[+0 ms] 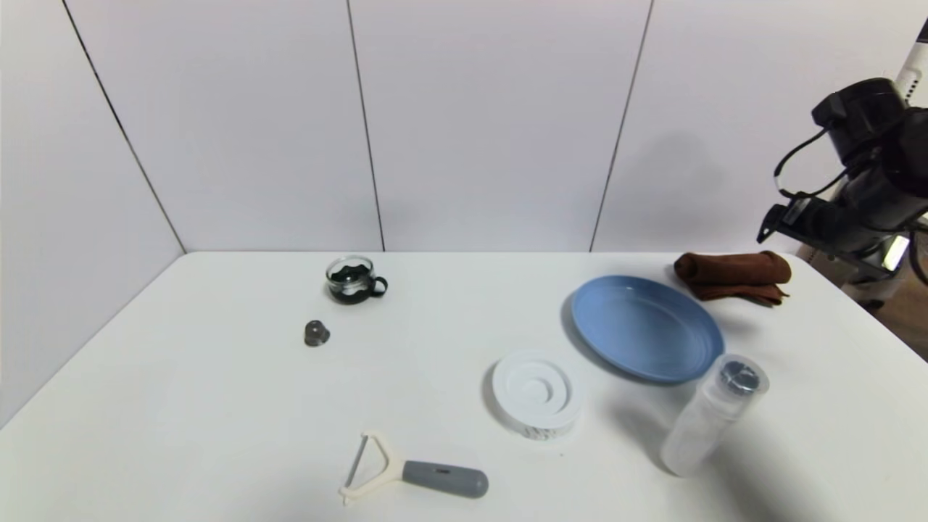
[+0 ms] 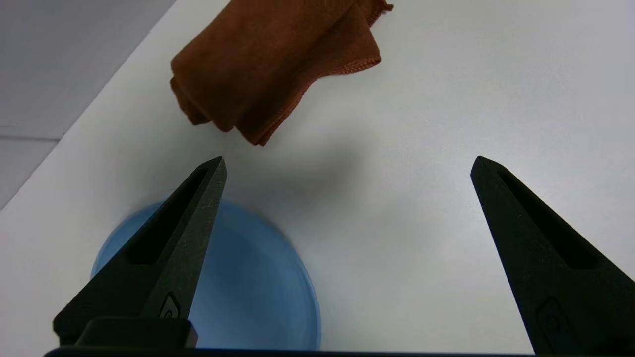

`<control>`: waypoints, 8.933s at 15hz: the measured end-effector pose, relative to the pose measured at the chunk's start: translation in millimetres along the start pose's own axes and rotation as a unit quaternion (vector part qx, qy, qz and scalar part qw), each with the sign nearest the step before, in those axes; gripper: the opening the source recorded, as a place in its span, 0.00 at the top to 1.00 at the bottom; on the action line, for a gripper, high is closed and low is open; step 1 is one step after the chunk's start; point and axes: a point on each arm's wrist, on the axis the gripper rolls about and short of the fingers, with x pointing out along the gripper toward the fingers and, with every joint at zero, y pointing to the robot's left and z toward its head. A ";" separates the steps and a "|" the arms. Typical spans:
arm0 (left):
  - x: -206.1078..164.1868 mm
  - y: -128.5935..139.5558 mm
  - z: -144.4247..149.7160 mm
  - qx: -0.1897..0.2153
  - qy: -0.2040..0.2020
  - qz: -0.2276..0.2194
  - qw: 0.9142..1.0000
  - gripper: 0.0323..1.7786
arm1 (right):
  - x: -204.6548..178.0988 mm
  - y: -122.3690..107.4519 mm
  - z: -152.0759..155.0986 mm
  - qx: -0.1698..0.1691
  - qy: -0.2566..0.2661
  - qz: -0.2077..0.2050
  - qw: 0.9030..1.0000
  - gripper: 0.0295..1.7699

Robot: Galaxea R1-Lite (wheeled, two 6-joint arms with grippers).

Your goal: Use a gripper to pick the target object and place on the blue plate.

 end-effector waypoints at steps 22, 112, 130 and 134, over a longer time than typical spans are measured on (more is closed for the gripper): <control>0.0 0.0 0.0 0.000 0.000 0.000 1.000 0.05 | 112.9 53.6 -16.4 0.106 -0.066 -0.071 0.990 0.04; 0.0 0.0 0.0 0.000 0.000 0.000 1.000 0.05 | -169.3 -80.6 -48.5 -0.043 -0.137 0.085 0.986 0.09; 0.0 0.0 0.0 0.000 0.000 0.000 1.000 0.05 | -98.5 -268.6 -281.8 -0.287 -0.352 0.280 0.846 0.04; 0.0 0.0 0.0 0.000 0.000 0.000 1.000 0.05 | -94.1 -273.6 -290.3 -0.244 -0.343 0.308 0.853 0.04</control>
